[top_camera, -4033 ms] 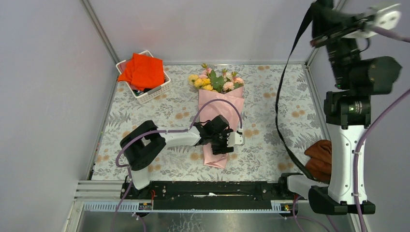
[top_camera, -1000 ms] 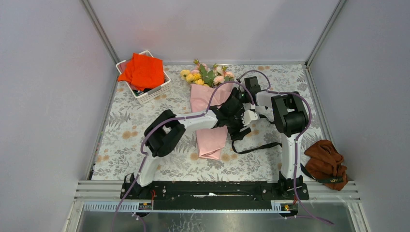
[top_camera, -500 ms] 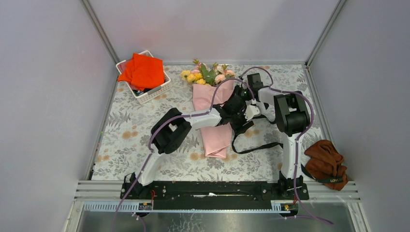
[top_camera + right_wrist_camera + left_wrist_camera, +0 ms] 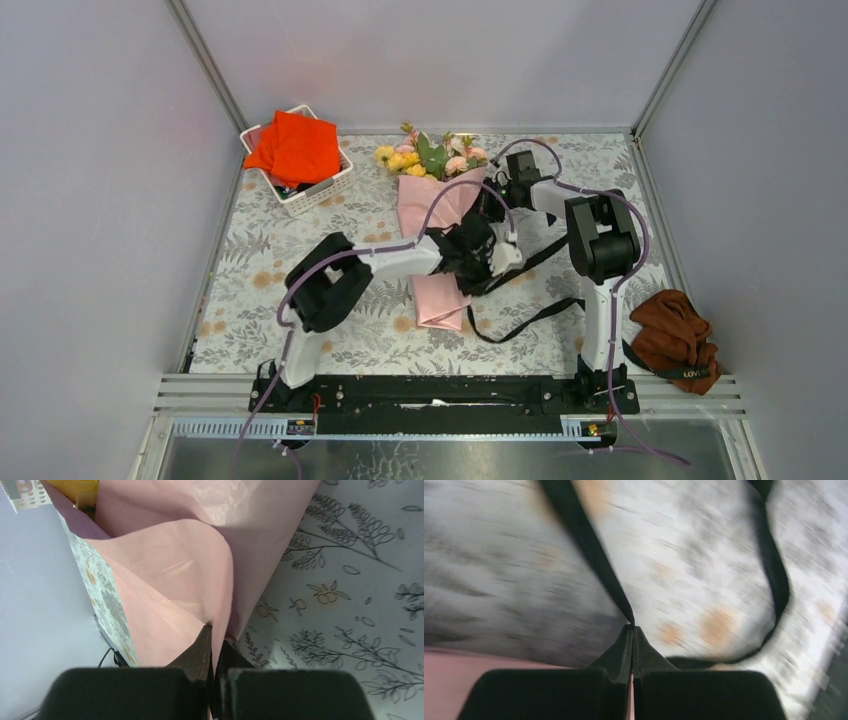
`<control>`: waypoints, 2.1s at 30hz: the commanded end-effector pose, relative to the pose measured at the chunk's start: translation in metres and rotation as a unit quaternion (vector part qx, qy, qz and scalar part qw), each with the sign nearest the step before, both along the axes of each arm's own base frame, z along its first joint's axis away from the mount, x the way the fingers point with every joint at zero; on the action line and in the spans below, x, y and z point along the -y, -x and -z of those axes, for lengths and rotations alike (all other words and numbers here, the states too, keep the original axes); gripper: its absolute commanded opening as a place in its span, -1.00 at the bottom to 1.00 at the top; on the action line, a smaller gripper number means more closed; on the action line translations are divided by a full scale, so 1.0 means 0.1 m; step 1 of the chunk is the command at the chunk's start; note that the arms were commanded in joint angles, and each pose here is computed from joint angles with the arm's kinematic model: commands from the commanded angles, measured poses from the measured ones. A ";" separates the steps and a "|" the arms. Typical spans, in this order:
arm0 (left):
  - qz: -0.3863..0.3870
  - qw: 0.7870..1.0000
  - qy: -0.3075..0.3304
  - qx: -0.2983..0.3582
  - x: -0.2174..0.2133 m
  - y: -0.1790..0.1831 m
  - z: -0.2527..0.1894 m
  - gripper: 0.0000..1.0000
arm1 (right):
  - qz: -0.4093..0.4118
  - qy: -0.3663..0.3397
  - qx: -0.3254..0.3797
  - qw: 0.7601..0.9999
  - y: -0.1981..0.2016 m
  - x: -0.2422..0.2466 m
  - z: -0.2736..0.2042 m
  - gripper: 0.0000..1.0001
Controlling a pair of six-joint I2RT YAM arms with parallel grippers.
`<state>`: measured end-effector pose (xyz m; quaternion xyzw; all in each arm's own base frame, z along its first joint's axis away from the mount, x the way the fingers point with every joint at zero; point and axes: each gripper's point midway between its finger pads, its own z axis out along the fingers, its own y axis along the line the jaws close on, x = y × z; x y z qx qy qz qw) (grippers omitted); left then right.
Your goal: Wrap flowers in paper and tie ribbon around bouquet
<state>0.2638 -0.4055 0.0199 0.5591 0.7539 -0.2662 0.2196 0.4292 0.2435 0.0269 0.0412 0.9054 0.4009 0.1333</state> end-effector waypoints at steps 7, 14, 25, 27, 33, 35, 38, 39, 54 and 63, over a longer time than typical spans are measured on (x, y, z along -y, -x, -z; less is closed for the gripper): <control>0.316 0.938 -0.080 -0.121 -0.96 2.07 -0.35 -1.00 | 0.023 -0.035 0.042 0.998 -0.15 -0.13 -0.91 -1.00; 0.252 0.945 -0.161 -0.132 -1.99 1.79 -0.14 -1.00 | 0.023 -0.025 0.059 0.998 -0.20 -0.08 -1.21 -1.00; 0.010 0.971 -0.210 -0.116 -3.12 0.83 0.18 -1.00 | 0.035 -0.034 0.050 0.998 -0.28 -0.06 -1.29 -1.00; -0.112 0.971 -0.180 -0.108 -3.23 0.35 0.18 -1.00 | 0.036 -0.033 0.051 0.998 -0.27 -0.06 -1.30 -1.00; -0.347 0.929 0.029 -0.124 -3.08 -0.76 -0.17 -1.00 | 0.038 -0.038 0.041 0.998 -0.21 -0.06 -1.30 -1.00; -0.391 0.909 0.071 -0.123 -3.01 -0.99 -0.23 -1.00 | 0.037 -0.042 0.039 0.998 -0.17 -0.07 -1.33 -1.00; -0.486 0.856 0.115 -0.134 -3.05 -1.29 -0.33 -1.00 | 0.037 -0.041 0.042 0.998 -0.11 -0.04 -1.37 -1.00; -0.521 0.832 0.137 -0.132 -3.15 -1.39 -0.39 -1.00 | 0.037 -0.038 0.044 0.998 -0.10 -0.03 -1.38 -1.00; -0.594 0.792 0.136 -0.038 -3.79 -1.07 -0.62 0.31 | 0.034 -0.032 0.024 0.999 0.11 -0.03 -1.20 -1.00; -0.205 0.975 0.010 0.088 -2.78 -0.98 -0.86 0.44 | 0.038 -0.012 0.031 0.999 0.27 0.03 -1.11 -1.00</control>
